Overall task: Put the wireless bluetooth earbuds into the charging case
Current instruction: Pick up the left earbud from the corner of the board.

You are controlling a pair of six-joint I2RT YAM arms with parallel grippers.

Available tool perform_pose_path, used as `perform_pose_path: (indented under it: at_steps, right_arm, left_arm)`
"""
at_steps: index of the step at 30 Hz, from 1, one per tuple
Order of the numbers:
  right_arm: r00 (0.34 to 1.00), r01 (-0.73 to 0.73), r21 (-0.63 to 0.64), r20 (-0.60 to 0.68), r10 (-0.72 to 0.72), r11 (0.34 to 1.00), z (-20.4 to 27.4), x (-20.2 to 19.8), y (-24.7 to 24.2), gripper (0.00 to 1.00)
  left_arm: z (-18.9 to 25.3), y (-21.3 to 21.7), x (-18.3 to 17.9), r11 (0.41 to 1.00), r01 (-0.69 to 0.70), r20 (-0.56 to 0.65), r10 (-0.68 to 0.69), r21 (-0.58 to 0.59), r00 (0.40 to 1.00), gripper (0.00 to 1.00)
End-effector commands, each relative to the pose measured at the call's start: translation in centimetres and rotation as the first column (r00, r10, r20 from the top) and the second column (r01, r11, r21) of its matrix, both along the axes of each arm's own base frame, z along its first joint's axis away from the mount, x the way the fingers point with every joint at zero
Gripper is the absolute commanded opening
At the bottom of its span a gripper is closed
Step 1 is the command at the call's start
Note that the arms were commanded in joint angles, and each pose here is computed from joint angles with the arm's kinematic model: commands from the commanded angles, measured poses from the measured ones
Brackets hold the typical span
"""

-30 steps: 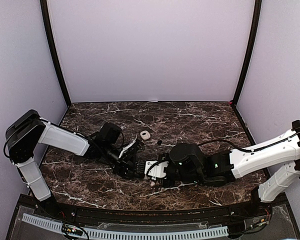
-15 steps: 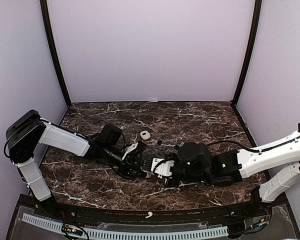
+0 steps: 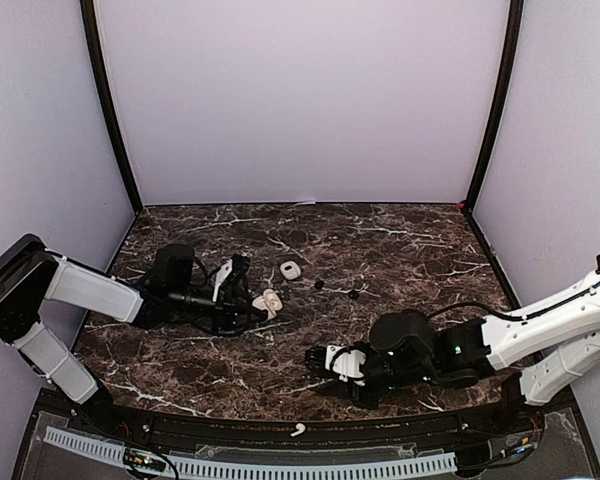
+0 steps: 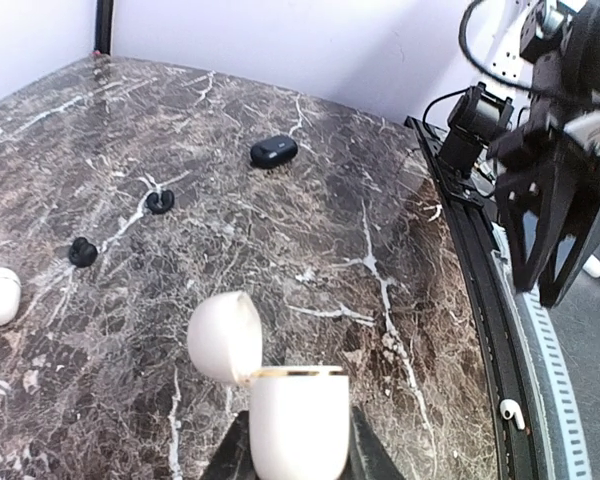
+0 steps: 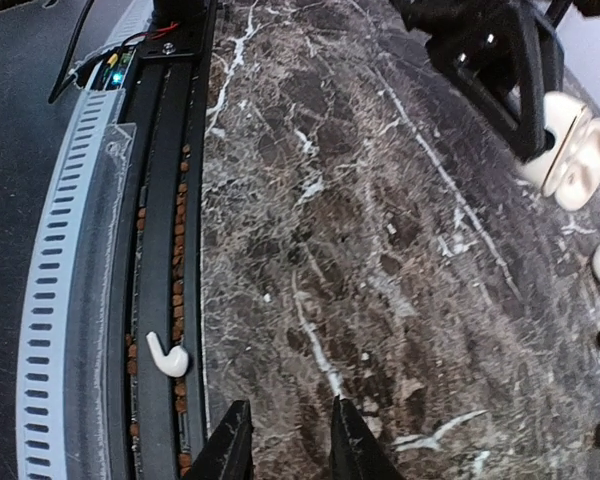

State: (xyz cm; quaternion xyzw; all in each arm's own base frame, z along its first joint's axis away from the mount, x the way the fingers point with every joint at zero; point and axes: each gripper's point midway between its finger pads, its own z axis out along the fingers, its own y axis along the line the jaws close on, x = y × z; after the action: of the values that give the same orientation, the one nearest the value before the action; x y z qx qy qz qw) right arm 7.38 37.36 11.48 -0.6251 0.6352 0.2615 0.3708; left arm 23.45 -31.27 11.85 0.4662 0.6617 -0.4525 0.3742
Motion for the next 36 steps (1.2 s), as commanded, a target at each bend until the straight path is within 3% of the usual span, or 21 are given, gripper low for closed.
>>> perform_pose_path:
  at_steps: [1,9,28,36]
  right_arm:
    - [0.996,-0.051,0.038,-0.076,0.054,0.998,-1.1,-2.2,0.9,0.3]
    - [0.989,-0.117,-0.065,-0.1,0.11,0.991,-5.9,-4.7,1.6,0.39]
    - [0.983,-0.163,-0.142,-0.104,0.149,0.976,-9.8,-5.1,3.5,0.37]
    - [0.978,-0.19,-0.164,-0.12,0.172,0.968,-10.5,-5.5,3.7,0.31]
  left_arm:
    - [1.4,1.7,1.4,0.993,-0.106,0.049,0.109,-0.048,0.993,0.06]
    - [1.4,2.9,1.2,0.986,-0.152,0.061,0.156,-0.063,0.986,0.06]
    - [1.3,3.2,0.6,0.987,-0.147,0.052,0.15,-0.066,0.987,0.06]
    - [1.0,3.0,0.7,0.988,-0.14,0.043,0.143,-0.059,0.989,0.06]
